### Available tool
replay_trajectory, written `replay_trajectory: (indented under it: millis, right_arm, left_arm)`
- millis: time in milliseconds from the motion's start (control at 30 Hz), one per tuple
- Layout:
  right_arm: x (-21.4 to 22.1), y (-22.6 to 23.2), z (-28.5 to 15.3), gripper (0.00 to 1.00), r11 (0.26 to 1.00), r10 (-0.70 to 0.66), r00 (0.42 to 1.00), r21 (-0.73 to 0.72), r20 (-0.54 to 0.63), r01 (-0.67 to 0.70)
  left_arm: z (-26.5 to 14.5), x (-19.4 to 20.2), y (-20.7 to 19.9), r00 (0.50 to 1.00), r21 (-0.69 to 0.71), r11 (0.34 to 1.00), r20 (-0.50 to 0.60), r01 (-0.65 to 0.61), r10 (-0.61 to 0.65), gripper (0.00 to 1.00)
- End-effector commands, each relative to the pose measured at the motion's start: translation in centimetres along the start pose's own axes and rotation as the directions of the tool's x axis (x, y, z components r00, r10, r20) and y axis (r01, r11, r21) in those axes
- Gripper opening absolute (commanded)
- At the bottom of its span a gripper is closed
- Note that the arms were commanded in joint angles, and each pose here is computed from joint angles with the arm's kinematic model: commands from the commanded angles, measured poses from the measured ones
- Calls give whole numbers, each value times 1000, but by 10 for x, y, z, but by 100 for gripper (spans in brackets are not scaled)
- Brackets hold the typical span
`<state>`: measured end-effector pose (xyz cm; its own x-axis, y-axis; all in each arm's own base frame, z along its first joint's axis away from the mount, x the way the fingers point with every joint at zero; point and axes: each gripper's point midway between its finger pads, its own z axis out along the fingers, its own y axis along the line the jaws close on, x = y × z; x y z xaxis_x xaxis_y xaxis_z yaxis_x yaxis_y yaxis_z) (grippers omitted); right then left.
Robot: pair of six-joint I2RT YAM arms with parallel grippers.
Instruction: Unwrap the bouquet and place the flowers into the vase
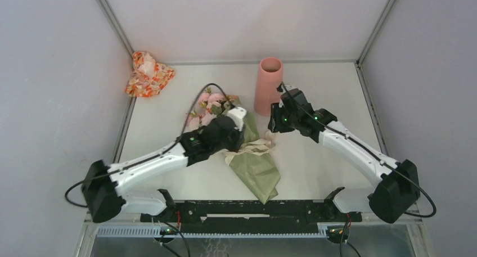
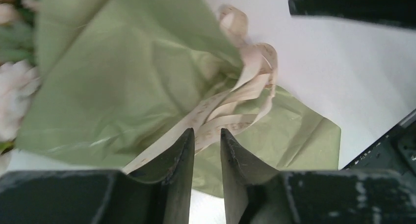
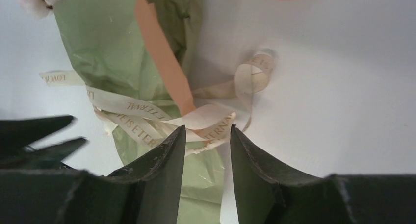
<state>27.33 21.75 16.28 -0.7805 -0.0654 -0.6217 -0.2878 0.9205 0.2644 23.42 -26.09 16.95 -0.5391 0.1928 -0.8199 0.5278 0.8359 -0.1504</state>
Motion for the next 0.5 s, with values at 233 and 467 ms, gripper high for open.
replay_trajectory:
  millis: [233, 467]
  right_arm:
    - [-31, -15, -36, 48, 995, 90, 985, -51, 146, -84]
    - [-29, -12, -31, 48, 994, 96, 986, -71, 134, -87]
  left_arm:
    - [43, 38, -43, 961, 40, 979, -189, -199, 203, 36]
    - [56, 61, -21, 951, -76, 975, -246, -210, 186, 42]
